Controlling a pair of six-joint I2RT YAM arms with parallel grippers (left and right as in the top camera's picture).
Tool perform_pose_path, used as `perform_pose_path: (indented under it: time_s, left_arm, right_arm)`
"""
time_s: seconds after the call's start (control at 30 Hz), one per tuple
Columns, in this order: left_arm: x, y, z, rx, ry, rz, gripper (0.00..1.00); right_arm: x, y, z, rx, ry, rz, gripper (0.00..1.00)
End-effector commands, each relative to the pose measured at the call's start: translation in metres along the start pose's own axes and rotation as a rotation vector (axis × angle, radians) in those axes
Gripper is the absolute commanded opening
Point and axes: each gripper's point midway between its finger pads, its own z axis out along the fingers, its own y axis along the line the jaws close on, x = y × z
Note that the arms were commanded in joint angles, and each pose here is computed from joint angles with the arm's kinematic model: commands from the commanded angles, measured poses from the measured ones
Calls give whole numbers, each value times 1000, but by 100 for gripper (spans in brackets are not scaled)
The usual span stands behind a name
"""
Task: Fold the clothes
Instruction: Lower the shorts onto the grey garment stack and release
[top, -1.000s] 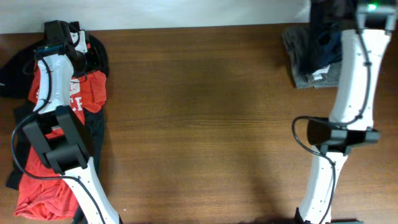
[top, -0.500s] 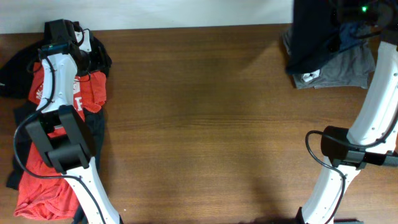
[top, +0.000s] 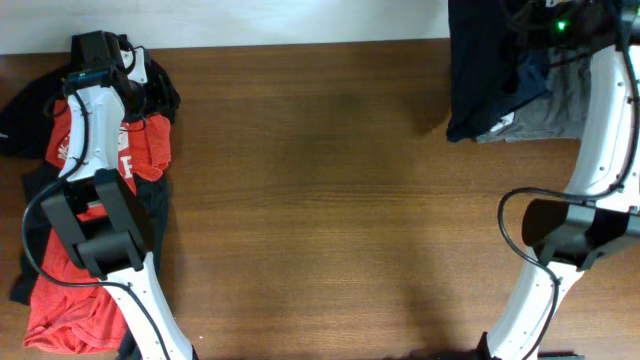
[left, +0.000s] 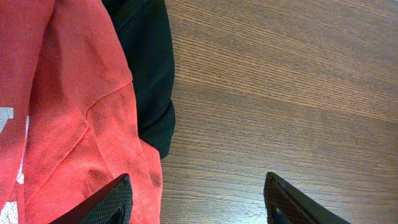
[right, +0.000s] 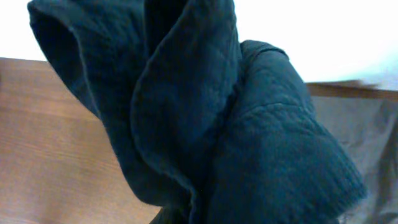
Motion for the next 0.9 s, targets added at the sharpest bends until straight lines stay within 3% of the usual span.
perform_pose_path:
  time_s: [0.0,0.63,0.87]
  left_arm:
    - [3,-1,5,2,11,-5,68]
    - [4,-1,5,2,12,-5,67]
    - [4,-1,5,2,12,-5,67]
  right_arm:
    - [-5,-9,-5,-12,-35,12,4]
    - [40,-131,52,82,-1,124,4]
    - [42,-168,41,128,-48,145,4]
